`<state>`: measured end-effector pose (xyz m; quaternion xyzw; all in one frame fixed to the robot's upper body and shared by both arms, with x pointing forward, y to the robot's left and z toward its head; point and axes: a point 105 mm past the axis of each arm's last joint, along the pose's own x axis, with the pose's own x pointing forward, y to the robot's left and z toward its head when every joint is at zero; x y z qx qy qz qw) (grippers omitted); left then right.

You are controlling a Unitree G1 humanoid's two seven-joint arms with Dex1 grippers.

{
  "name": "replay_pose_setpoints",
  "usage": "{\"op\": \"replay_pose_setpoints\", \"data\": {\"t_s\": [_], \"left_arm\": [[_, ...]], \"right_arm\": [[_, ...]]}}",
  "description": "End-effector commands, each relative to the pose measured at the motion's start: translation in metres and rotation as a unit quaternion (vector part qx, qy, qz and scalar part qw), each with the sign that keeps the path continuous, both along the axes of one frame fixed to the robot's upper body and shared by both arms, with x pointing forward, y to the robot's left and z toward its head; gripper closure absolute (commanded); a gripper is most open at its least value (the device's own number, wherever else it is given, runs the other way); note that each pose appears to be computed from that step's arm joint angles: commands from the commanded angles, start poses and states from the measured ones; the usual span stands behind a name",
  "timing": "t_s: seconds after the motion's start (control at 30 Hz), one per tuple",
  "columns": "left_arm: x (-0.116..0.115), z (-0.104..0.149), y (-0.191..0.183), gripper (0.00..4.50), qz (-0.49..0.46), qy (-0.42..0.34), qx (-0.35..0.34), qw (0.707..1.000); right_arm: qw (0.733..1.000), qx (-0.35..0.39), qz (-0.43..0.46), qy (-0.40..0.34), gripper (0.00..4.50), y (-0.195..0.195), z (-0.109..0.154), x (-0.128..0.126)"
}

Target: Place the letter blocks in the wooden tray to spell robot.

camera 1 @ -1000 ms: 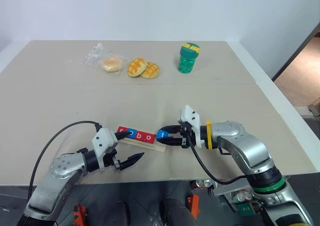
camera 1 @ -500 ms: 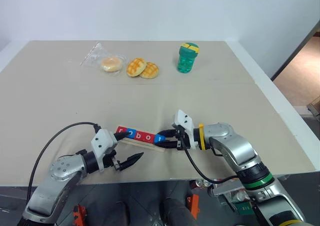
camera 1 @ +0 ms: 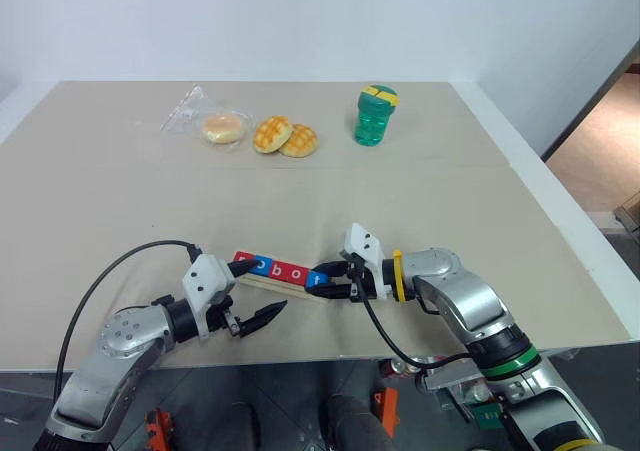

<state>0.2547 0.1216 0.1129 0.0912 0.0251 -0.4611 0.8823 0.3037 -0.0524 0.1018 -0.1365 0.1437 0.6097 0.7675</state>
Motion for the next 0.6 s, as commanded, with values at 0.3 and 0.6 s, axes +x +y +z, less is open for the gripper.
{"op": "replay_pose_setpoints", "data": {"t_s": [0.3, 0.6], "left_arm": [[-0.009, 0.020, -0.009, 0.00, -0.030, -0.007, -0.040, 0.999], [-0.013, 0.016, -0.010, 0.00, -0.039, 0.002, -0.032, 0.999]], "right_arm": [[1.000, 0.010, -0.005, -0.028, 0.51, -0.001, 0.013, 0.009], [0.998, 0.047, -0.011, -0.028, 0.03, 0.003, 0.036, 0.006]]}}
